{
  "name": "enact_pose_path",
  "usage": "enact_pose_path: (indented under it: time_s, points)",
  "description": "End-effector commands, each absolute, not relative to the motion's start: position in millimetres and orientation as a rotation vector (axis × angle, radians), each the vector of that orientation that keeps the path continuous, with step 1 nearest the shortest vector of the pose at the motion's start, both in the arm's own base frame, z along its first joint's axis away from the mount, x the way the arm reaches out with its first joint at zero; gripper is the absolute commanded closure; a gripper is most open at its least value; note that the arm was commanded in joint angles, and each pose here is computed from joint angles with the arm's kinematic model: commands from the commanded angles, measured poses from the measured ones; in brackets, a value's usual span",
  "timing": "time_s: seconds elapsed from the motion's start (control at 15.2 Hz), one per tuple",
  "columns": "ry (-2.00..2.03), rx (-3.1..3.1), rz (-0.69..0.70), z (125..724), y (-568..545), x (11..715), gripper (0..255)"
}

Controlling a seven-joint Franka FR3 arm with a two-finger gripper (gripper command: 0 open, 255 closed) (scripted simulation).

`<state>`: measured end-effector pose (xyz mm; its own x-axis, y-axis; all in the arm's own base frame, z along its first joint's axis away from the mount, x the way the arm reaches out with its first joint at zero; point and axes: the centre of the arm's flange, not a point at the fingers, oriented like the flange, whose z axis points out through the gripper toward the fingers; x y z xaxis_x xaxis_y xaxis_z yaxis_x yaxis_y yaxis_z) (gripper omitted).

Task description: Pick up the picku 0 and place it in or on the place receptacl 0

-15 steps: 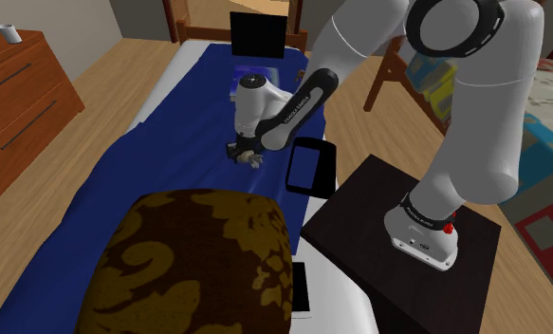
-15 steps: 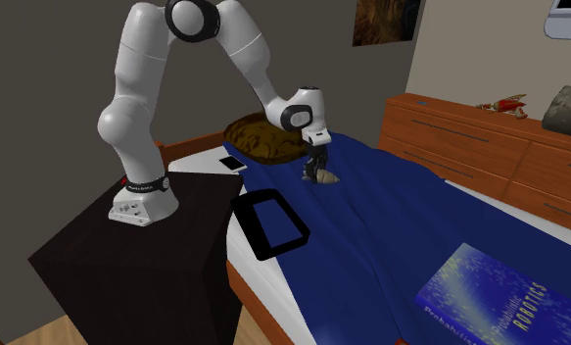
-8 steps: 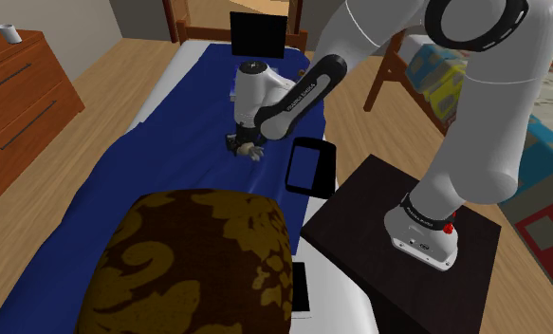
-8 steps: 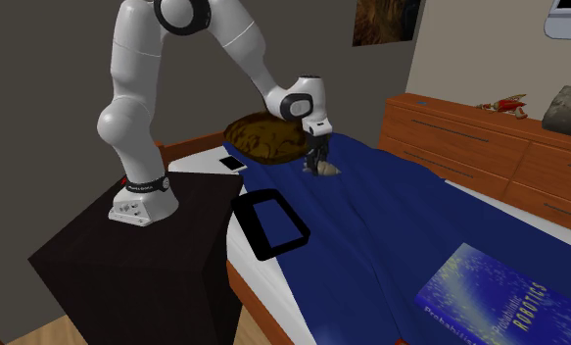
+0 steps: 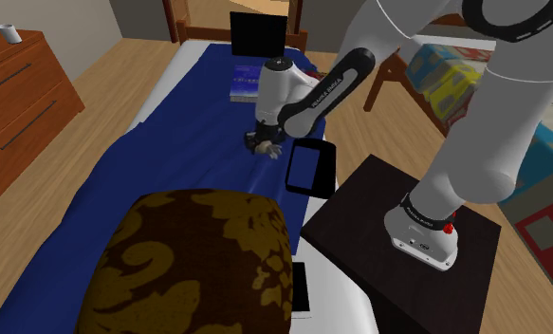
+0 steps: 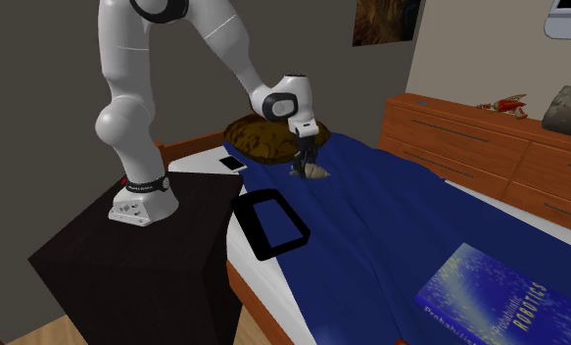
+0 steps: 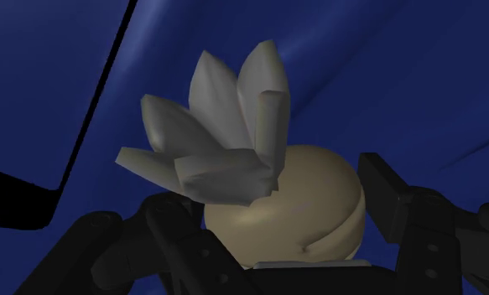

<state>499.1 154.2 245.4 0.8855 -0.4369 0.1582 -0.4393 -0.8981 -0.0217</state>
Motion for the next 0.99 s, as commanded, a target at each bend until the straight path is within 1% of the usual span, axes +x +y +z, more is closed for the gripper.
enact_pose_path:
  time_s: [0.0,0.92]
  points:
    - [-0.705,3.037,0.25,245.9,131.3,481.2,255]
    - [-0.705,3.037,0.25,242.6,-1.5,357.8,255]
